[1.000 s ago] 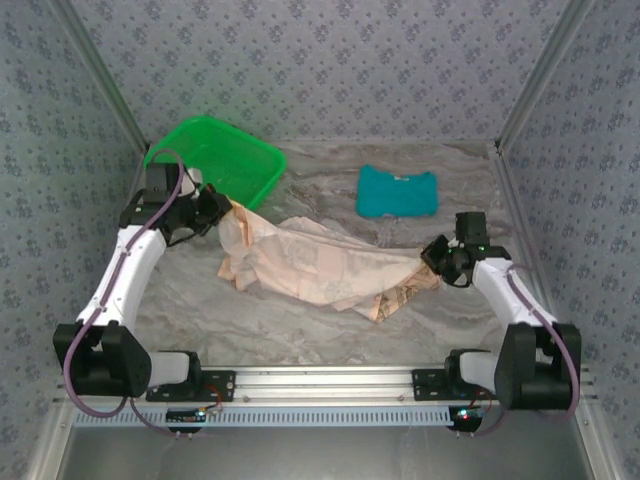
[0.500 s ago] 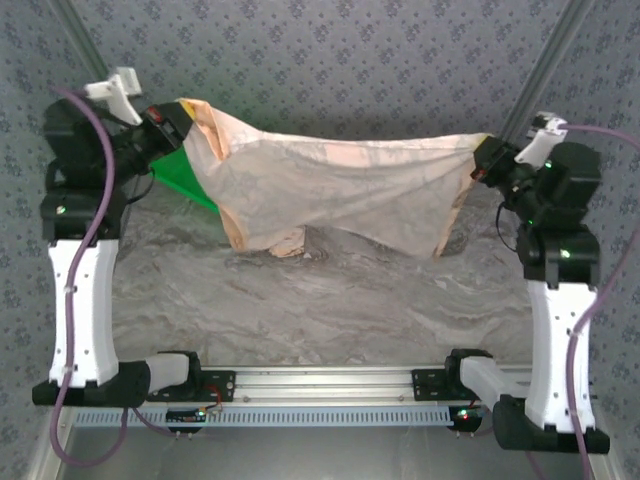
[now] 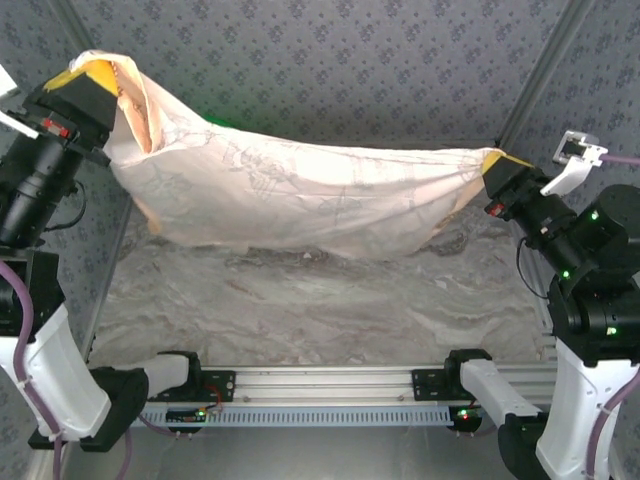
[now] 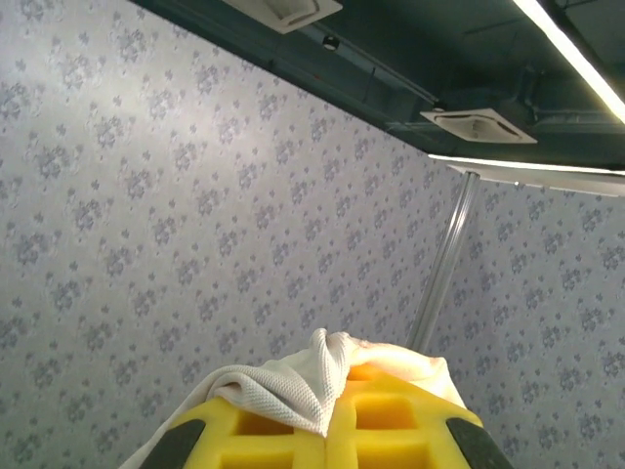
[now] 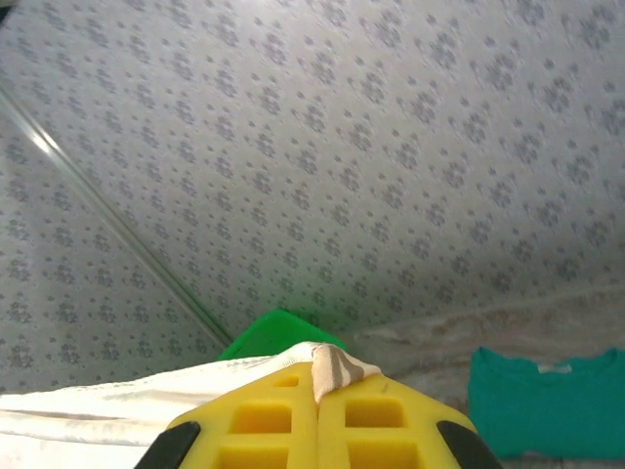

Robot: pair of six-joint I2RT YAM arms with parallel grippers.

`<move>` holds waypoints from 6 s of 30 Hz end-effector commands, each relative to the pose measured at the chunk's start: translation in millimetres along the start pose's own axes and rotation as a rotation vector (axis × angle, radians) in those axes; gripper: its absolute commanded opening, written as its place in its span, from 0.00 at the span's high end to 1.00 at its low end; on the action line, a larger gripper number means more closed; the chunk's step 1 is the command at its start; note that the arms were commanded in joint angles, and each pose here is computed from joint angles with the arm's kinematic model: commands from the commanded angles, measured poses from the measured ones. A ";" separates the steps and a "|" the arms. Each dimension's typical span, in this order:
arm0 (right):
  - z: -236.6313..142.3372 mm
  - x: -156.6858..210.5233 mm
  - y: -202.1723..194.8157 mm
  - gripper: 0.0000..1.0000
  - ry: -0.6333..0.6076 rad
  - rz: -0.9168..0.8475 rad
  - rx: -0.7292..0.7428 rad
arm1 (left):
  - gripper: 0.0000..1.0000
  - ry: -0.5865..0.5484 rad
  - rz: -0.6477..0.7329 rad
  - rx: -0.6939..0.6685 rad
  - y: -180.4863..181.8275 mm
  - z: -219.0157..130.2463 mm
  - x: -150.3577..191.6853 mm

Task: Fold the inside-out t-shirt

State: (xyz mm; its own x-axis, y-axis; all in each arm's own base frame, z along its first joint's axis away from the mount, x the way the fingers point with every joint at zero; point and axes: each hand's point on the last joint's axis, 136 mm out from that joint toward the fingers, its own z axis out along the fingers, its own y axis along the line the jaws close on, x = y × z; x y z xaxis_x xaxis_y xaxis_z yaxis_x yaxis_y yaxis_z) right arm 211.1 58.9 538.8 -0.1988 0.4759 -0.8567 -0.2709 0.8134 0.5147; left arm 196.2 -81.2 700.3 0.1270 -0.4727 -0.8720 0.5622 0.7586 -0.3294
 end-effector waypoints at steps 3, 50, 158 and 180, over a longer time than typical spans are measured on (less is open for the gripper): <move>44.9 59.8 -64.3 1.00 0.190 0.225 0.203 | 1.00 0.196 -0.141 -0.092 76.0 89.0 79.5; 75.0 273.8 -306.7 0.53 0.737 0.077 0.932 | 0.47 1.409 -0.155 -0.450 138.1 -77.6 614.4; 86.9 358.8 -254.7 1.00 0.867 0.668 0.665 | 1.00 1.497 -0.065 0.539 -100.2 -63.4 668.9; 58.1 416.9 -114.9 0.54 1.039 0.090 0.156 | 1.00 1.458 -0.185 0.195 40.2 -23.6 657.9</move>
State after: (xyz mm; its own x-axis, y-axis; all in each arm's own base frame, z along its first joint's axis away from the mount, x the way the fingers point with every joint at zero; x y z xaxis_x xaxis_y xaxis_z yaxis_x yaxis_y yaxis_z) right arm 227.5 168.2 132.9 -0.9378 0.1398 -0.3177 -0.0516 0.8490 0.5258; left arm 278.5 -359.9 95.2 -0.8068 0.3943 -0.4399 0.5885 0.6025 -0.5392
